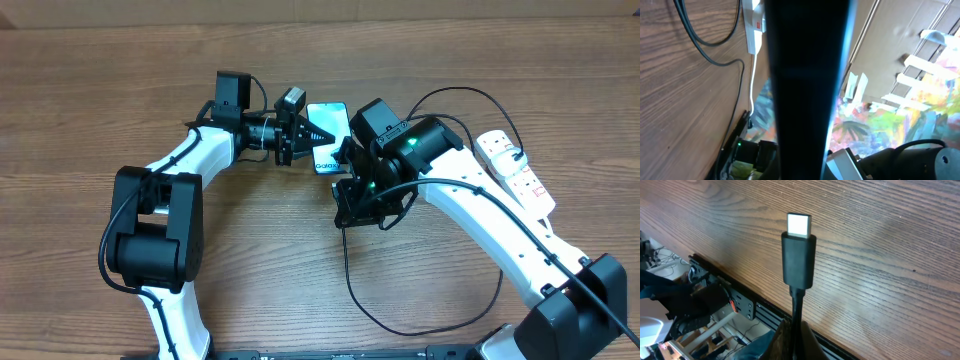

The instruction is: Plug charger to phone and switch on socket

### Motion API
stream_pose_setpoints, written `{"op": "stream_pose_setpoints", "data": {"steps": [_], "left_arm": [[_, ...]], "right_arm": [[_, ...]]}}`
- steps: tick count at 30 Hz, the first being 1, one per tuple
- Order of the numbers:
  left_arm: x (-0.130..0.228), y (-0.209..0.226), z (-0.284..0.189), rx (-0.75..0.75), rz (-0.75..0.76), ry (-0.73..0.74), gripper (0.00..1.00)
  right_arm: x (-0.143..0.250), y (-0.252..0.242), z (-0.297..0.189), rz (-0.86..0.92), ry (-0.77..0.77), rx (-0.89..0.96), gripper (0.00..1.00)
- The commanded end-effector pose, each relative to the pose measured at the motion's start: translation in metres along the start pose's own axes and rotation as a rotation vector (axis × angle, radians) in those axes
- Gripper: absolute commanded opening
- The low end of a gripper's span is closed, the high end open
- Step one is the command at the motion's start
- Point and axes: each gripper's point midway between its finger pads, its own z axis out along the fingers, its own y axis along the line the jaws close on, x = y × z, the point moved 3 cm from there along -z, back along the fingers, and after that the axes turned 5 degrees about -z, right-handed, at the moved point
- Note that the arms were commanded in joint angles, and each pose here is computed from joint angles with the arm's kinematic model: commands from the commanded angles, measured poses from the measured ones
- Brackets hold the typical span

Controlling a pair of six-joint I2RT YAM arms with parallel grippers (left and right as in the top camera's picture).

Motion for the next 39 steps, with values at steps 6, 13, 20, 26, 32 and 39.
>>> {"op": "stream_pose_setpoints", "data": {"steps": [6,13,20,26,32,39], "left_arm": [[0.005,-0.005,0.001,0.025,0.137,0.035,0.04],[0.005,-0.005,0.001,0.025,0.137,0.035,0.04],[0.005,-0.005,0.001,0.025,0.151,0.035,0.04],[0.005,-0.005,0.001,0.025,0.15,0.035,0.04],[0.008,-0.007,0.0,0.041,0.144,0.056,0.04],[0.008,-0.006,0.0,0.039,0.1,0.056,0.04]], "right_arm": [[-0.009,0.004,-0.005,-0.004,-0.035,-0.005,0.04],[-0.012,-0.002,-0.006,0.014,-0.053,0.037,0.04],[-0.015,-0.005,-0.006,0.017,-0.07,0.06,0.04],[-0.018,-0.006,-0.006,0.013,-0.081,0.066,0.04],[-0.018,-0.006,-0.006,0.022,-0.082,0.067,0.04],[-0.018,-0.006,-0.006,0.028,-0.081,0.063,0.04]]}}
